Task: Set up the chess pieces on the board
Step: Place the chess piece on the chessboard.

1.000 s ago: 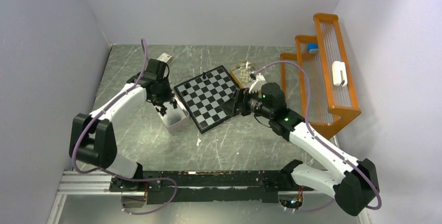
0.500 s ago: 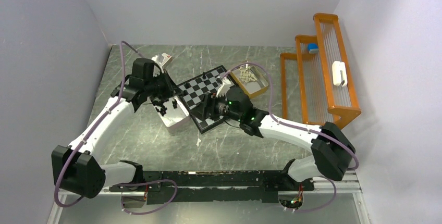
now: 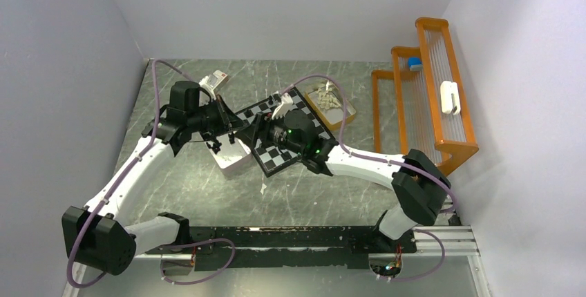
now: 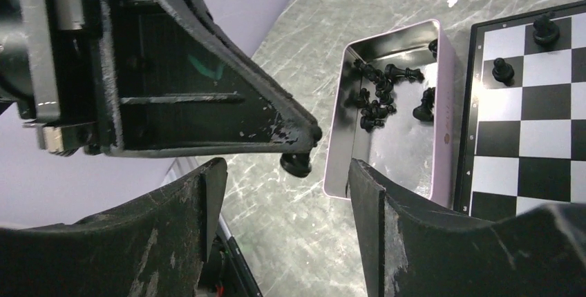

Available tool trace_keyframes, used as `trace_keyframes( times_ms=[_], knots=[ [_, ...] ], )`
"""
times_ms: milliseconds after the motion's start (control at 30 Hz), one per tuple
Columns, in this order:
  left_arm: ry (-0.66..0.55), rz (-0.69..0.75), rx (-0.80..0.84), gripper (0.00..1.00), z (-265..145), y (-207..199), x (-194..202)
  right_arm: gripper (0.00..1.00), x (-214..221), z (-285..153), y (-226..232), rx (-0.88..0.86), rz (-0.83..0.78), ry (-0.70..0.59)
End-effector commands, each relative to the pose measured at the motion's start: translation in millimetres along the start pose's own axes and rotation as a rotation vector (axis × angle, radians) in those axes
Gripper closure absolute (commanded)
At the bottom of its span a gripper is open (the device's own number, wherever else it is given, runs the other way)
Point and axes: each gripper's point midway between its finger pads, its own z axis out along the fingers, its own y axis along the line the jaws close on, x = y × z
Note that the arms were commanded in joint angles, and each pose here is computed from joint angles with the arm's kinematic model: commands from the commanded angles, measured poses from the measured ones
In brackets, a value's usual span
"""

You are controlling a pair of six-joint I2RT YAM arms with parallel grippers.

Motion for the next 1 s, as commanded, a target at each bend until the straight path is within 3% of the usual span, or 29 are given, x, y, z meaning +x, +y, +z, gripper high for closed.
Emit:
trace_keyframes(
  times_ms=[0,167,433,600,767,967],
  knots=[
    [0.018,-0.002,0.087,0.95,-6,-18,5,0.32,-20,6,7,-0.001,-0.019,-0.082],
    [0.042,0.006,0.126,0.95,-7,-24,8,0.48,-25,4,-3,0.047,-0.065,-0.114],
    [0.111,0.07,0.131,0.95,-4,-23,14,0.85,-28,-12,-9,0.029,-0.238,-0.146],
    [0.143,0.133,0.172,0.94,-5,-30,15,0.98,-24,-19,-8,-0.002,-0.365,-0.13],
    [0.175,0.198,0.156,0.87,-6,-30,13,1.0,-23,-24,-12,-0.017,-0.446,-0.144],
    [0.187,0.22,0.206,0.72,-11,-43,10,1.0,-23,-34,-5,-0.075,-0.524,-0.168]
  ],
)
